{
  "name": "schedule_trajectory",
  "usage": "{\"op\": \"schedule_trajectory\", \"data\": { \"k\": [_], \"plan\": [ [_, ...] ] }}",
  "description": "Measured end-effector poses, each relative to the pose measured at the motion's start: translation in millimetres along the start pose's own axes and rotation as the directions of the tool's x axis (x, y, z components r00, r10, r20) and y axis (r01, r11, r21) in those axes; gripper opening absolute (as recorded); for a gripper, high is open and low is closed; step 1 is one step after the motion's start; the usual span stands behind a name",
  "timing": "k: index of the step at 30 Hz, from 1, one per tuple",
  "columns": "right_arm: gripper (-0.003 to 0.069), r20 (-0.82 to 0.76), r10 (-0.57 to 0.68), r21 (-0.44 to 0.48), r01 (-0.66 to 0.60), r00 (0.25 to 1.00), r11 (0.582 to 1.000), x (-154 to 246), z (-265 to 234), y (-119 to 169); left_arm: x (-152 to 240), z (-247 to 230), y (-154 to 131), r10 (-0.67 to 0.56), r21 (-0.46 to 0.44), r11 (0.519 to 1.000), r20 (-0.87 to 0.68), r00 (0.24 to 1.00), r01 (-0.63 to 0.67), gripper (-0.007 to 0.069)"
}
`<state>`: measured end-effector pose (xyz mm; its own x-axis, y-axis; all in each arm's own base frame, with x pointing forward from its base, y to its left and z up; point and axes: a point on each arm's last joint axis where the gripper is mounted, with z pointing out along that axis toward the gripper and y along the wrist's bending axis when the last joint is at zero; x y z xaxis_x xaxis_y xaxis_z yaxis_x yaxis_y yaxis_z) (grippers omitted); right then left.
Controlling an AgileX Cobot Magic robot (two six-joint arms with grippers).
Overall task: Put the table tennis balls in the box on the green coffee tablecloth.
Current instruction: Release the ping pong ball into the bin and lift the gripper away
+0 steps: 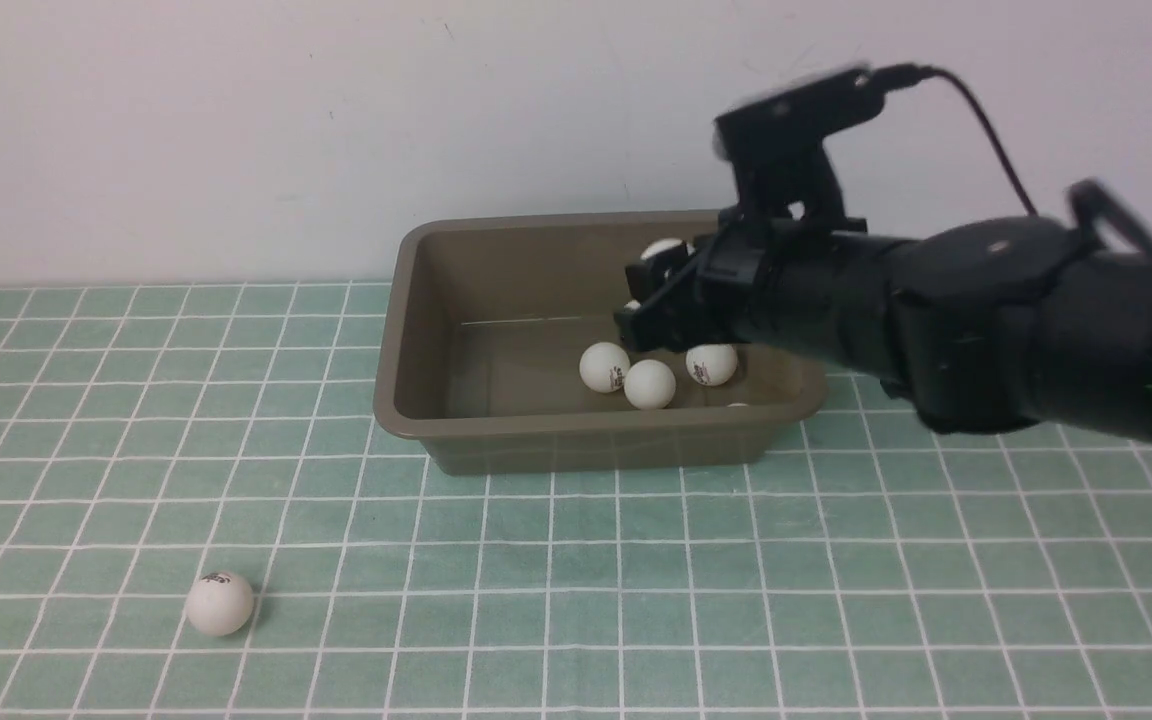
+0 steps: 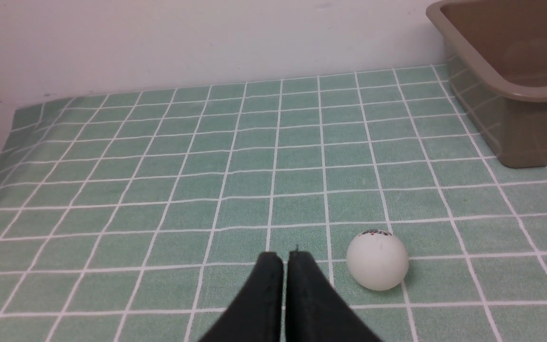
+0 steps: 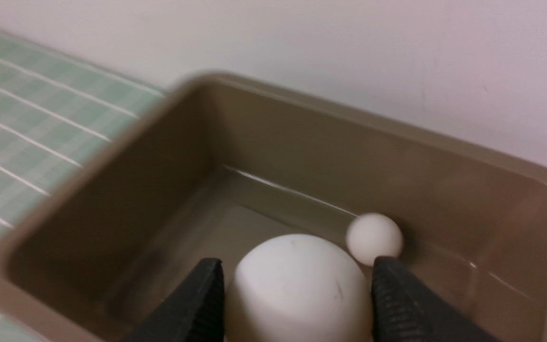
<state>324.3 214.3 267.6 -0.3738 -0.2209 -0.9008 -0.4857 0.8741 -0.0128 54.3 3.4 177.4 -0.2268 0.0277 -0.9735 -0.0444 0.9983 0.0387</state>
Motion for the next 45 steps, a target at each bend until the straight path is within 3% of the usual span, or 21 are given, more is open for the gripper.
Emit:
{"op": "schedule_trajectory", "data": {
  "k": [6, 13, 18, 25, 37, 45],
  "plan": [
    [0.0358, -0.057, -0.083, 0.088, 0.087, 0.995, 0.992, 12.4, 55.8, -3.3, 0.0, 0.0, 0.0, 0.000, 0.000, 1.000, 0.000, 1.000, 0.000, -0.0004],
    [0.0358, -0.104, -0.217, 0.078, 0.226, 0.970, 0.971, 26.6, 94.8, -0.5, 0.0, 0.0, 0.0, 0.000, 0.000, 1.000, 0.000, 1.000, 0.000, -0.0004],
    [0.0358, -0.157, -0.242, 0.068, 0.255, 0.958, 0.965, 46.1, 109.5, -3.5, 0.0, 0.0, 0.0, 0.000, 0.000, 1.000, 0.000, 1.000, 0.000, -0.0004],
    [0.0359, -0.159, -0.229, 0.072, 0.243, 0.960, 0.967, 46.3, 110.6, -4.8, 0.0, 0.0, 0.0, 0.000, 0.000, 1.000, 0.000, 1.000, 0.000, -0.0004],
    [0.0429, -0.159, -0.222, 0.074, 0.236, 0.962, 0.969, 46.0, 110.4, -4.9, 0.0, 0.0, 0.0, 0.000, 0.000, 1.000, 0.000, 1.000, 0.000, -0.0004],
    [0.0418, -0.095, -0.215, 0.088, 0.223, 0.972, 0.971, 20.5, 92.9, -5.7, -0.2, 0.0, -0.1, -0.005, 0.001, 1.000, 0.002, 1.000, 0.005, -0.0004]
  ]
}}
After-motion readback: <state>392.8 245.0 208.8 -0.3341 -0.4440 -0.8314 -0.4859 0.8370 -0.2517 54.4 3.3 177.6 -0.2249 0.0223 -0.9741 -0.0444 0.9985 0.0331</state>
